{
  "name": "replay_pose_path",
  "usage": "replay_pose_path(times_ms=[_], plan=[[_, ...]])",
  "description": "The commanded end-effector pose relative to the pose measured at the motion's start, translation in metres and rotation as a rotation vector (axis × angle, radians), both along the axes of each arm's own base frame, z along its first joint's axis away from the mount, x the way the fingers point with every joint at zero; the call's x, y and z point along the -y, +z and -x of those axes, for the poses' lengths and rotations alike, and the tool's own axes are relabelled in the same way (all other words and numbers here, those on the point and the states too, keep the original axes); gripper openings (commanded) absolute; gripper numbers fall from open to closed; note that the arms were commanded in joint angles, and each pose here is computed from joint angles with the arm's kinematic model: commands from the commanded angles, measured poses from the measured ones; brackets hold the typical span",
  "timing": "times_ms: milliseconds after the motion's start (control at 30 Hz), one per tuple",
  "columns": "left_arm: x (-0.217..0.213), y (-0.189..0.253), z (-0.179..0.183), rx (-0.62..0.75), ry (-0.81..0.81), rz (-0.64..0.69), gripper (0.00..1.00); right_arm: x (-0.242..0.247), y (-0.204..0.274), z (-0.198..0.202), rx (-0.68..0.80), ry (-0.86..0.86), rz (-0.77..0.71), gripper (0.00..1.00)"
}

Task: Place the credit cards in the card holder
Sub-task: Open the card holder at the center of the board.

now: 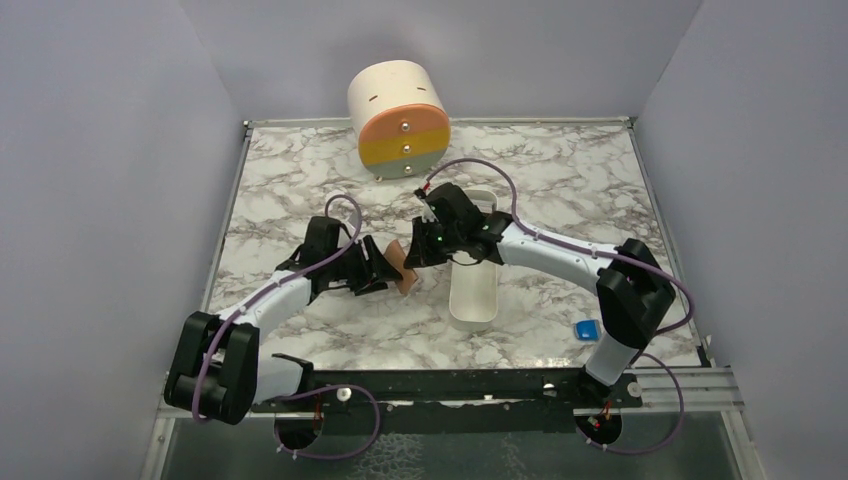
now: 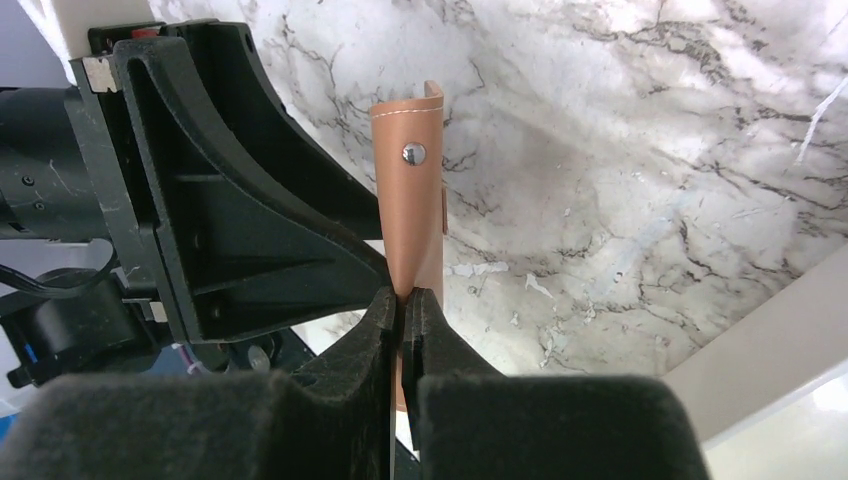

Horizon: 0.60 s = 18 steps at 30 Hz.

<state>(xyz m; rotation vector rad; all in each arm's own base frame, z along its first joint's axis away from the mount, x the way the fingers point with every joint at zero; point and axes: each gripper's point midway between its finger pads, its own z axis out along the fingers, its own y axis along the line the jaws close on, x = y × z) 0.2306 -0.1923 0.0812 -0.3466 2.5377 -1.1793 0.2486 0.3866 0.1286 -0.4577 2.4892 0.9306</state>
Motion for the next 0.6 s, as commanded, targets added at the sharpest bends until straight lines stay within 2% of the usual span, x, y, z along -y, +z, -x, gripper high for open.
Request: replay_pose_path(times_ms=[0, 267, 433, 567], plan=[[0.002, 0.002, -0.011, 0.050, 0.005, -0.007, 0.53, -0.013, 0.019, 0.021, -0.038, 0.059, -0.118, 0.01], [-0.009, -0.021, -0.015, 0.026, 0.009, -0.105, 0.45, -0.011, 0.004, 0.040, -0.094, 0.113, -0.138, 0.01], [-0.013, -0.035, -0.008, -0.050, -0.009, -0.154, 0.41, -0.007, -0.003, 0.040, -0.105, 0.095, -0.109, 0.01], [-0.020, -0.040, -0.008, -0.061, 0.002, -0.198, 0.33, -0.003, -0.009, 0.039, -0.107, 0.081, -0.085, 0.01]])
